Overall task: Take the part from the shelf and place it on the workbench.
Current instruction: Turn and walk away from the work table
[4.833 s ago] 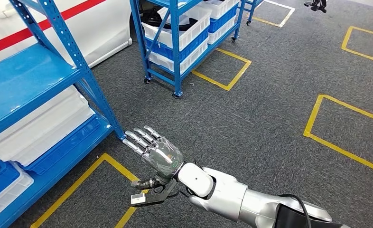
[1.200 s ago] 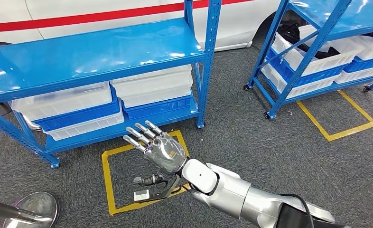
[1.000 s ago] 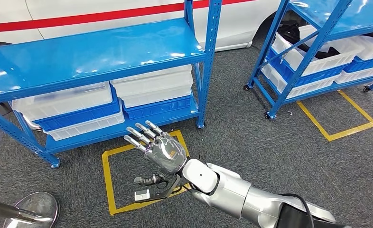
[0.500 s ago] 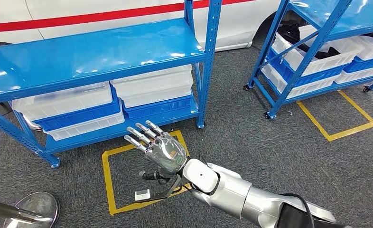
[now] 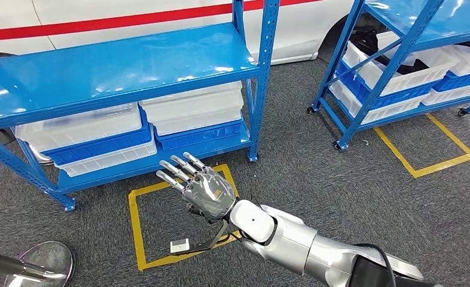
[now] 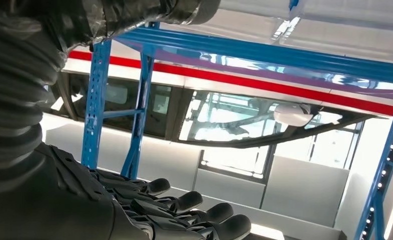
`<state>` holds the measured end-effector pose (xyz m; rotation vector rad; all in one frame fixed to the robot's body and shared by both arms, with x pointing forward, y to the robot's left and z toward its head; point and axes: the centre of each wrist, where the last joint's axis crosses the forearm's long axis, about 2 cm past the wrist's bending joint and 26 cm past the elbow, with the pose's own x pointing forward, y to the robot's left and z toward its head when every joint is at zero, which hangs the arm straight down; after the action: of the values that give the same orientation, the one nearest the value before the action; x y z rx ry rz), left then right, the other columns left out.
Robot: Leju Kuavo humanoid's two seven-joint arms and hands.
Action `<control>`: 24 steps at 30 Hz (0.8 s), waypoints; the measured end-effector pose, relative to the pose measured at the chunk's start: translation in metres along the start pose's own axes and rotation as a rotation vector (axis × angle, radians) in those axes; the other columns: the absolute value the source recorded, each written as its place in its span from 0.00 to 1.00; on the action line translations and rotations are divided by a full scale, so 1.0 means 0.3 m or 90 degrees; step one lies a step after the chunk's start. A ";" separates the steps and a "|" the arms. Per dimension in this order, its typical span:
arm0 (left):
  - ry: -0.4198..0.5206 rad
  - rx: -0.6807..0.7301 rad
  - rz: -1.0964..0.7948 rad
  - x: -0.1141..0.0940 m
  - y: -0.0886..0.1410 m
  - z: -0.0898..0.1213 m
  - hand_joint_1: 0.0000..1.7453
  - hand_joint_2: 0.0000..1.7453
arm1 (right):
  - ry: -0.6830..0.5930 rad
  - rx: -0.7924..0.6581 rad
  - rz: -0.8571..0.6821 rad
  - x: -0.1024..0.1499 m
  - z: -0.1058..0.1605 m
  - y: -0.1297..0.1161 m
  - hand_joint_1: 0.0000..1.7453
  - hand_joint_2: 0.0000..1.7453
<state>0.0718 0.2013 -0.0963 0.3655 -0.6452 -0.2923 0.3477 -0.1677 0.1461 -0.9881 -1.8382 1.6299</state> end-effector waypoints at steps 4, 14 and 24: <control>0.012 -0.007 0.022 -0.028 0.011 0.002 0.00 0.00 | 0.045 0.030 -0.054 -0.009 0.042 0.048 0.00 1.00; 0.071 -0.022 0.064 -0.092 0.057 0.000 0.00 0.00 | 0.189 0.145 -0.230 -0.031 0.198 0.204 0.00 0.00; 0.120 -0.045 0.099 -0.147 0.100 -0.001 0.00 1.00 | 0.342 0.256 -0.412 -0.005 0.392 0.357 0.00 0.00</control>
<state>0.0429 0.2447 -0.1073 0.2701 -0.4743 -0.1301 0.2801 -0.2399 0.0214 -0.5010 -1.2167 1.1224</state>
